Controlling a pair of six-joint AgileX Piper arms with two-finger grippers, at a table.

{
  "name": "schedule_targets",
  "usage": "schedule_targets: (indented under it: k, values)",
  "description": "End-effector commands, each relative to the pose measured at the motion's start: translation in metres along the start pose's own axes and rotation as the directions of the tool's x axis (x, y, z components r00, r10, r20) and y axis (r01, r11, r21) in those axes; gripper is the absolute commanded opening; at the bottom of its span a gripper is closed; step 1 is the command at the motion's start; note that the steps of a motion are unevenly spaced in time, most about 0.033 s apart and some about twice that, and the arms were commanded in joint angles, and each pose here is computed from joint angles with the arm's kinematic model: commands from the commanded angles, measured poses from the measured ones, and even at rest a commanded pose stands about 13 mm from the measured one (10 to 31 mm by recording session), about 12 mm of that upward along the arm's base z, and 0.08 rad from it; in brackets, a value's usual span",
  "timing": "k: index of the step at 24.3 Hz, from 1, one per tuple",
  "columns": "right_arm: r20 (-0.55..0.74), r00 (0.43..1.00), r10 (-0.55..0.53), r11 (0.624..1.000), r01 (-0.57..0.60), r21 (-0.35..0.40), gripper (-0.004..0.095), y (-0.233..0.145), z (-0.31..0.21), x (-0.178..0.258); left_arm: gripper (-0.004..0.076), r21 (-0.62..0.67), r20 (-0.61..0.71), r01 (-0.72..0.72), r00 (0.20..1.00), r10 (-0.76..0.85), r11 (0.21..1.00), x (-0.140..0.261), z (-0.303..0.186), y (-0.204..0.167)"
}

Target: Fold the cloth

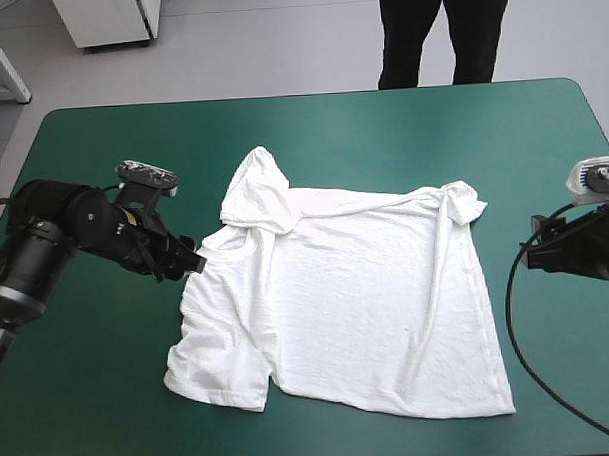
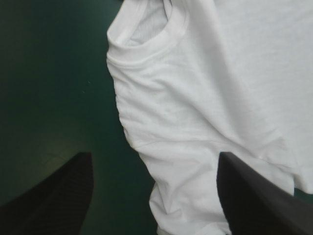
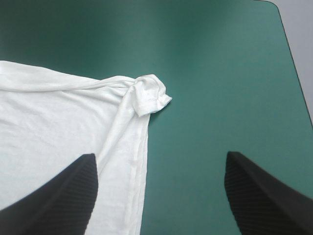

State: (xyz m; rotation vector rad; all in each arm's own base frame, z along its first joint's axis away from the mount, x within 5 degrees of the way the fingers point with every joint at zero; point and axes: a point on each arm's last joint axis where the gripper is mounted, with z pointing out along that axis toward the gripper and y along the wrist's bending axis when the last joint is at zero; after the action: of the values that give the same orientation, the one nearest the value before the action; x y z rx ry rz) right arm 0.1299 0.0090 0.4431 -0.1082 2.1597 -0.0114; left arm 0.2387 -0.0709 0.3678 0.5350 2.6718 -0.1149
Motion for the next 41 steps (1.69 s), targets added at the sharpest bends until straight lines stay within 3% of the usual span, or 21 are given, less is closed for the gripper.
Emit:
schedule_targets:
  k: [1,5,13,23,26,27,28,30,33,36,41]
  values:
    - [0.044,0.999,0.011,1.000,-0.010,-0.030,0.0688,0.002,-0.008,-0.002,0.0520,0.004,-0.014,0.002,1.000,-0.002,1.000,-0.009,0.030,0.001]
    - [0.051,0.999,0.013,0.999,-0.011,-0.033,0.0689,0.002,-0.007,-0.003,0.0520,-0.017,-0.143,-0.007,0.990,0.005,1.000,-0.017,0.081,0.008]
    - [0.031,0.999,-0.016,0.998,0.018,-0.054,0.0675,0.007,-0.001,-0.004,0.0520,-0.008,-0.245,-0.003,0.969,0.001,1.000,-0.025,0.147,0.012]
    - [0.010,0.999,-0.031,0.998,0.032,-0.051,0.0673,0.007,0.006,-0.005,0.0510,-0.014,-0.344,0.050,0.937,-0.051,0.999,-0.019,0.194,0.028]
    - [0.014,0.999,-0.031,0.998,0.032,-0.051,0.0671,0.007,0.006,-0.006,0.0395,-0.012,-0.382,0.079,0.921,-0.077,0.997,-0.015,0.202,0.034]
    - [0.016,0.999,-0.032,0.998,0.033,-0.049,0.0671,0.007,0.006,-0.006,0.0316,-0.012,-0.398,0.077,0.914,-0.076,0.997,-0.013,0.206,0.034]
    - [0.012,0.999,-0.038,0.998,0.039,-0.039,0.0671,0.006,0.008,-0.006,0.0134,-0.012,-0.413,0.077,0.908,-0.075,0.997,-0.012,0.211,0.035]
    - [0.003,0.999,-0.040,0.998,0.040,-0.038,0.0671,0.006,0.011,-0.007,-0.0005,-0.009,-0.442,0.078,0.894,-0.074,0.997,-0.009,0.217,0.035]
    - [-0.003,0.999,-0.039,0.998,0.039,-0.041,0.0659,0.007,0.015,-0.011,-0.0010,-0.040,-0.473,0.085,0.876,-0.094,0.996,-0.005,0.217,0.041]
    - [0.015,1.000,-0.027,0.998,0.028,-0.057,0.0648,0.008,0.012,-0.019,-0.0010,-0.117,-0.491,0.146,0.851,-0.185,0.982,0.004,0.205,0.074]
    - [0.003,1.000,-0.010,0.996,0.010,-0.093,0.0648,0.012,0.018,-0.023,-0.0010,-0.286,-0.393,0.255,0.848,-0.356,0.923,0.020,0.162,0.144]
